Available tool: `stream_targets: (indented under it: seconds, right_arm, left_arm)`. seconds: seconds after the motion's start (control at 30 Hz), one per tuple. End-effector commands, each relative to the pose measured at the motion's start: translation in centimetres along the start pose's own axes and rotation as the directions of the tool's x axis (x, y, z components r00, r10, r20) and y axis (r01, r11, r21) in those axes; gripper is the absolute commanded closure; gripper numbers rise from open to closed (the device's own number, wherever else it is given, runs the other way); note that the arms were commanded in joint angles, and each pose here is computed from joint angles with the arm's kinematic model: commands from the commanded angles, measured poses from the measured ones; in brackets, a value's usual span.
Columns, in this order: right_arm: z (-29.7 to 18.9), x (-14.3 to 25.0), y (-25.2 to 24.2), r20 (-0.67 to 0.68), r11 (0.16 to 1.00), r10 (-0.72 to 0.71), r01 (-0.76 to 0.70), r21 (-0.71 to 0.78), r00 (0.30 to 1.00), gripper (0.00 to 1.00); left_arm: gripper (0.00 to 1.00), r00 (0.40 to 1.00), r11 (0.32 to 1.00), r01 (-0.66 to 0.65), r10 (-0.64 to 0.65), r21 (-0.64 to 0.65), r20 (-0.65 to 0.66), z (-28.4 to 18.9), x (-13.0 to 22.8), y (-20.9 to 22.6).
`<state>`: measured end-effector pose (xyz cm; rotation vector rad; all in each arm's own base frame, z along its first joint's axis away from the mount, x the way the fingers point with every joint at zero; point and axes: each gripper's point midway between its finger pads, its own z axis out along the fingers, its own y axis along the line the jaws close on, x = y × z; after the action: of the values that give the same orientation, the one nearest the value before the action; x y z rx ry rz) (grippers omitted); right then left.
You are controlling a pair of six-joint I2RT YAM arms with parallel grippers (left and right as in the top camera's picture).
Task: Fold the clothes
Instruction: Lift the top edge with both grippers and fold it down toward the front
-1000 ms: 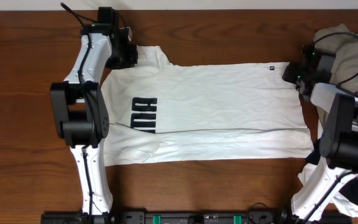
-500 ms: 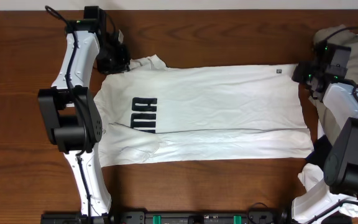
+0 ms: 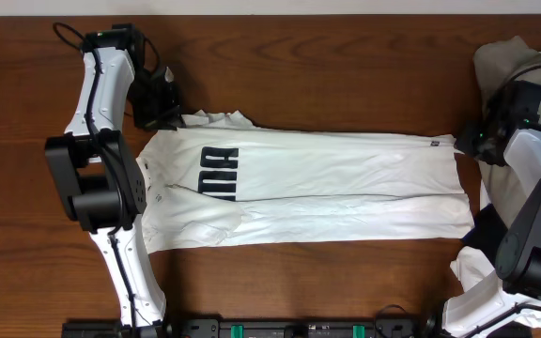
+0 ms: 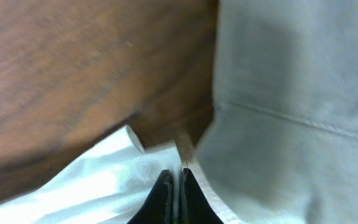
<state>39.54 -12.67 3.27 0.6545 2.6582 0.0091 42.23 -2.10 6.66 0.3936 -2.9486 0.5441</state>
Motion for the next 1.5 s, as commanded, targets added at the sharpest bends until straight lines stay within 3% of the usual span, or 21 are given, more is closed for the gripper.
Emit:
stream_targets:
  seconds: [0.0, 0.53, 1.03, 1.47]
  right_arm:
    - [-1.0, -0.5, -1.1, 0.021, 0.999, 0.001, -0.002, 0.037, 1.000, 0.98]
    - [-1.1, 1.6, -0.8, -0.068, 1.000, 0.007, -0.006, 0.014, 0.998, 0.97]
    - [-1.2, 3.0, -1.0, -0.125, 1.000, 0.020, -0.017, 0.025, 0.992, 0.97]
    - [-1.2, 3.1, -1.0, -0.129, 1.000, 0.016, -0.013, 0.025, 0.992, 0.96]
  left_arm:
    - [0.94, 1.000, 1.000, 0.008, -0.008, -0.002, 0.011, -1.4, 0.4, -0.2]
    - [0.94, 0.975, 0.987, 0.158, -0.157, -0.005, -0.158, -2.9, 4.5, 2.7]
    - [0.94, 0.954, 0.991, 0.128, -0.135, -0.040, -0.267, -2.0, 7.3, 1.7]
    - [0.94, 0.884, 0.980, 0.171, -0.199, -0.103, -0.424, 1.5, 11.4, 3.7]
